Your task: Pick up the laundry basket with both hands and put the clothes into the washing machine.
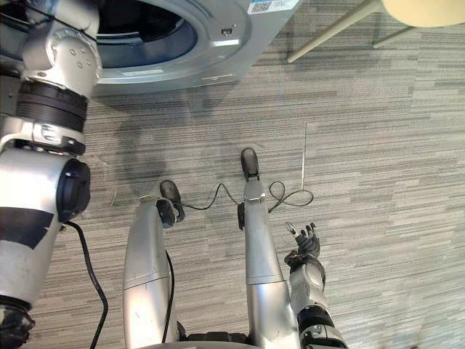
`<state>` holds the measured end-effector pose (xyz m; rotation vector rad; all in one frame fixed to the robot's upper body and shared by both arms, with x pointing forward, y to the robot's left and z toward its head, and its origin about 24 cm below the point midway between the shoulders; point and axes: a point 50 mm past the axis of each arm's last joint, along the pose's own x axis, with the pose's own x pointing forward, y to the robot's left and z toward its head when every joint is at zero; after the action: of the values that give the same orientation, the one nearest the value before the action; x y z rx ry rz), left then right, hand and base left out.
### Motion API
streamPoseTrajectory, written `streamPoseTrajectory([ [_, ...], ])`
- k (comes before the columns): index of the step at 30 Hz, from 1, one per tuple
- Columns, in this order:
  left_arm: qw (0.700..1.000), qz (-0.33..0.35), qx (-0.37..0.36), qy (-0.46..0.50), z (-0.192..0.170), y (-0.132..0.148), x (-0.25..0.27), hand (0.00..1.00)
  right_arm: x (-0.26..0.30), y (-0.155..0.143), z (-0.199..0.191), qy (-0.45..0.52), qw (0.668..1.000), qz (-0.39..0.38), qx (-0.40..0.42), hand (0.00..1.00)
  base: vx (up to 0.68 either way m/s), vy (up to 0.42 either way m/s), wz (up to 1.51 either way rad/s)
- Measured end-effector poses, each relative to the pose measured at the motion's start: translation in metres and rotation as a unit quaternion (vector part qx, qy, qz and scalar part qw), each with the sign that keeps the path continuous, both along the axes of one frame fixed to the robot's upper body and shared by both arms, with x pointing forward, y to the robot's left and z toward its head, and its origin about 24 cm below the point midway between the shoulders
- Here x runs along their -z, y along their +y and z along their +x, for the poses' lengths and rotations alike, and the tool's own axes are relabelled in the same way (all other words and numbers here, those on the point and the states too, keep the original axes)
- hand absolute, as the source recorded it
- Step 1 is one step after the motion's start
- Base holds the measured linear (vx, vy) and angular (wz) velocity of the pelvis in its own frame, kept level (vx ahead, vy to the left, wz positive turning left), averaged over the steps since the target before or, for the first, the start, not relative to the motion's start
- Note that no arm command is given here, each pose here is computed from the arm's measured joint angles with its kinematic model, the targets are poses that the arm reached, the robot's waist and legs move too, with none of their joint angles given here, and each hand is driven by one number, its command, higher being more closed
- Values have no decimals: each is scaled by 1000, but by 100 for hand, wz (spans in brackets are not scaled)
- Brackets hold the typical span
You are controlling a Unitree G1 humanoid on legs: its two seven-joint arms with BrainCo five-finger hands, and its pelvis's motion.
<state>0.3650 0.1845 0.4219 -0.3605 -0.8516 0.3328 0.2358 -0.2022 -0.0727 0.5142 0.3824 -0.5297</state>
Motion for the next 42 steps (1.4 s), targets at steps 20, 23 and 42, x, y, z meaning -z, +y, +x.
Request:
streamPoseTrajectory([
  [20,750,522,-388,117,24,-54,34,0,2,-3,-3,-16,1000,2,1,0,29,37,-3],
  [23,763,507,-382,126,24,-51,33,0,2,-3,-3,-11,1000,4,-2,0,24,15,0],
  [42,949,-233,146,157,48,23,129,0,6,-12,-12,8,999,14,32,0,30,0,6],
])
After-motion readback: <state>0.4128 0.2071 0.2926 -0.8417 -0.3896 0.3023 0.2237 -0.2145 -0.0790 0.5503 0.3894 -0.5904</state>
